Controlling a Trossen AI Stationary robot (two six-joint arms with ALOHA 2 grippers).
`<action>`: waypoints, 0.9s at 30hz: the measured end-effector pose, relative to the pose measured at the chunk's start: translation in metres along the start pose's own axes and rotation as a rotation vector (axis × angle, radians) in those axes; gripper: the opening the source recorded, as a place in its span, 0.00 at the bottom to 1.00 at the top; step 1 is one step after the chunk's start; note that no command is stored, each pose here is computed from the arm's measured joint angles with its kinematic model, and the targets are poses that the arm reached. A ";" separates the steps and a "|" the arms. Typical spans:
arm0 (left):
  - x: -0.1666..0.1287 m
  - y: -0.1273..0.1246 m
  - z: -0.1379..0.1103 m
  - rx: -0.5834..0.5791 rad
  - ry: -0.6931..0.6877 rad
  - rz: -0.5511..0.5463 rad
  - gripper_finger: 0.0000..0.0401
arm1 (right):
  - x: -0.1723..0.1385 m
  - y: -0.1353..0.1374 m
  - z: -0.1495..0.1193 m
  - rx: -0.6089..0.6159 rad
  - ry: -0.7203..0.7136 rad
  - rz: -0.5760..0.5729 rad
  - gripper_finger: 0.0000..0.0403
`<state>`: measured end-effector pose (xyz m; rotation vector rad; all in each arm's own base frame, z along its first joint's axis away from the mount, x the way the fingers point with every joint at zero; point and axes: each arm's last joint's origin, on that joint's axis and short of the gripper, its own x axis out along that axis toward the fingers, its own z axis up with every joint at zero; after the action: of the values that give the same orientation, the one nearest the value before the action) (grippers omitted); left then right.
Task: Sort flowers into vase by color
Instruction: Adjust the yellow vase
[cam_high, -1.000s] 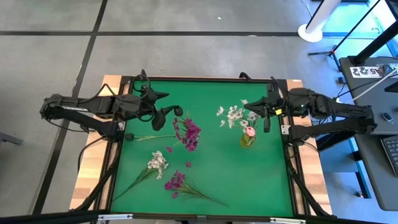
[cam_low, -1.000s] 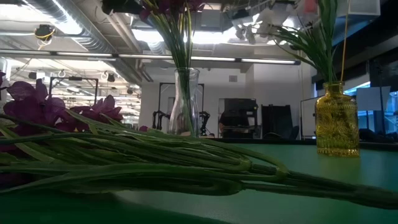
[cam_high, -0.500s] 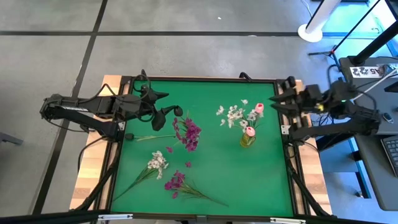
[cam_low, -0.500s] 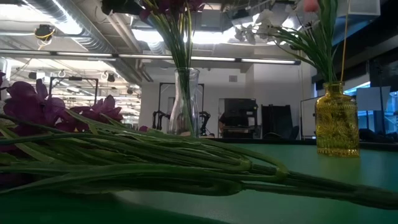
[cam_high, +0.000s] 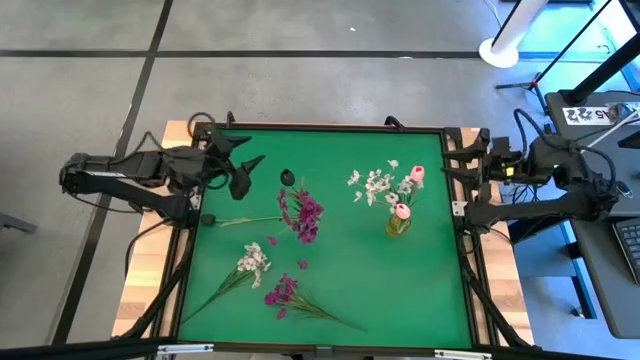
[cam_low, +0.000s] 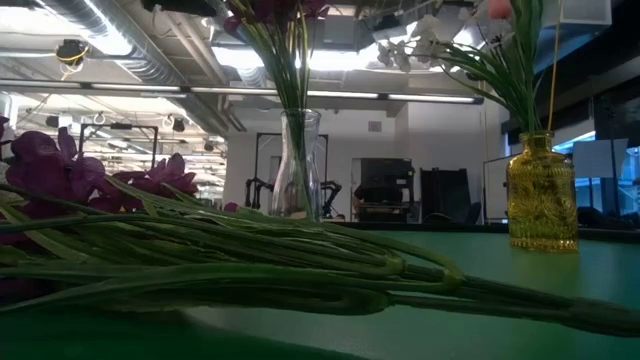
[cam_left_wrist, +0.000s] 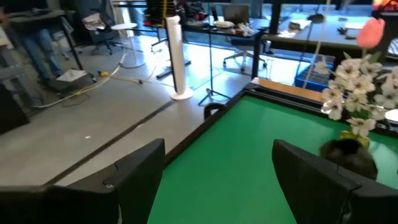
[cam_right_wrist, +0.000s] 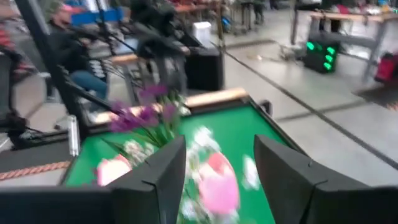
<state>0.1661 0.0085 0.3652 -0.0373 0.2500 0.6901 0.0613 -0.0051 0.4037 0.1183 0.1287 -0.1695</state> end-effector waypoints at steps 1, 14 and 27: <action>-0.003 0.003 0.000 -0.004 0.000 0.008 0.73 | -0.002 -0.001 -0.003 0.012 0.023 -0.024 0.47; -0.026 0.028 -0.022 -0.109 0.164 0.062 0.73 | 0.006 -0.003 -0.047 0.168 0.390 -0.019 0.47; -0.019 0.023 -0.028 -0.105 0.224 0.088 0.73 | 0.044 -0.010 -0.157 0.369 0.801 -0.163 0.47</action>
<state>0.1311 0.0111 0.3433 -0.2054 0.4327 0.7871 0.0838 -0.0014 0.2418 0.5433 0.9087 -0.3012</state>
